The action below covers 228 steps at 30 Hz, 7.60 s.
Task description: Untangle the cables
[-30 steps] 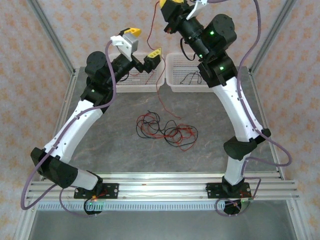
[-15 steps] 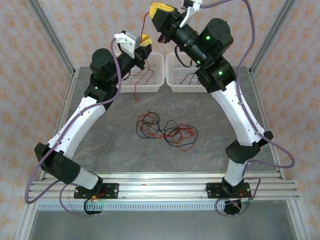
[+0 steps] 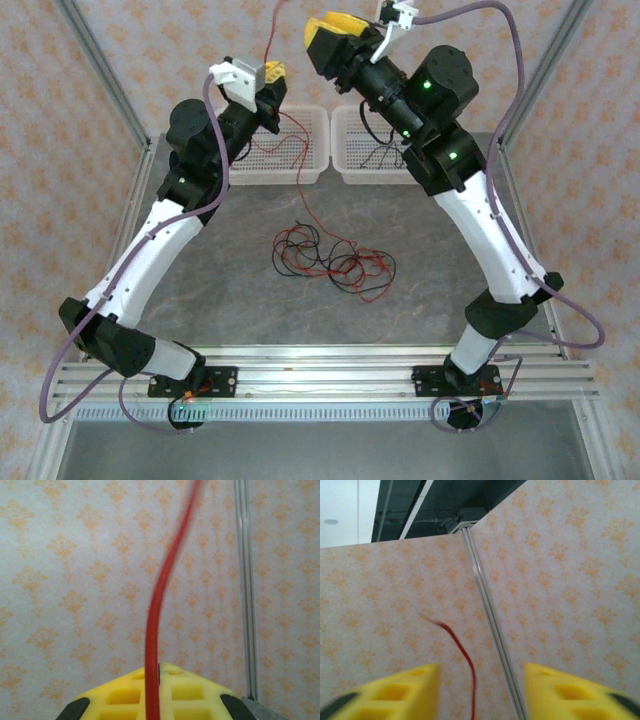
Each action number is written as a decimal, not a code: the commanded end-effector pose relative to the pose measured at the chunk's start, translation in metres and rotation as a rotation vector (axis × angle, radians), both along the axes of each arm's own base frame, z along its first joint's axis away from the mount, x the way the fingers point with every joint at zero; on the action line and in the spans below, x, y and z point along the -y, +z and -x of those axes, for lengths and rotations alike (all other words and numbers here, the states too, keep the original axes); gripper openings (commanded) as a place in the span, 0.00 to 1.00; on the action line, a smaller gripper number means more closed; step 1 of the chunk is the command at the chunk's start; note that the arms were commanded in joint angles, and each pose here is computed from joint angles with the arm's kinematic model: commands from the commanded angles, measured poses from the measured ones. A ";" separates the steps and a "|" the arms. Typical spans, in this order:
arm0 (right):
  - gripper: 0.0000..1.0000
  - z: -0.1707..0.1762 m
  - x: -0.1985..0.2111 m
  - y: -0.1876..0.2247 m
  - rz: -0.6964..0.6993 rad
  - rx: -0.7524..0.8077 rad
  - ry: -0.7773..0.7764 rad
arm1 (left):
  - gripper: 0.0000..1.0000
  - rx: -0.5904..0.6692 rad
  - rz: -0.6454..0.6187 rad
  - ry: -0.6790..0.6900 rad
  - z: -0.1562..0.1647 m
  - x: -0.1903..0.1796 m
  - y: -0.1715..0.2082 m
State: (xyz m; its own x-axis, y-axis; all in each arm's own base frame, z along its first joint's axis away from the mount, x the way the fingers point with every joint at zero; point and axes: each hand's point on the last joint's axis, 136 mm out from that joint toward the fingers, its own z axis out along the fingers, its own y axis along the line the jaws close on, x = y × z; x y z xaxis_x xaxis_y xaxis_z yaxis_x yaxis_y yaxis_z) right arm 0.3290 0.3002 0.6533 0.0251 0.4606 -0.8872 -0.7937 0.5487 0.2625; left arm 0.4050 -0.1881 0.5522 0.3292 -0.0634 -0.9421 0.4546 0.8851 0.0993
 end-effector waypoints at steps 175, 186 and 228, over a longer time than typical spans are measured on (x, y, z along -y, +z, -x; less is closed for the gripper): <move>0.40 -0.007 0.079 -0.604 1.028 -1.094 -0.313 | 0.99 -0.895 0.207 0.306 0.080 -0.058 -0.296; 0.00 -0.019 0.073 -0.558 0.931 -1.045 -0.355 | 0.99 -0.856 0.204 0.319 0.087 -0.067 -0.295; 0.00 -0.039 0.136 -0.136 0.265 -0.260 -0.677 | 0.99 -0.877 0.326 0.142 0.101 -0.047 -0.329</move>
State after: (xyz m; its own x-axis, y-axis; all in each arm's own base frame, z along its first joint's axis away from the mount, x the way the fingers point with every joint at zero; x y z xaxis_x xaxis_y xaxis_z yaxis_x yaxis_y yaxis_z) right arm 0.3533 0.1793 0.5016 -0.0749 0.2199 -0.9726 -0.2790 0.9318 0.2321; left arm 0.3041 -0.1435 0.2122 -0.5007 -0.3371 -0.7973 0.1305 0.8811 -0.4545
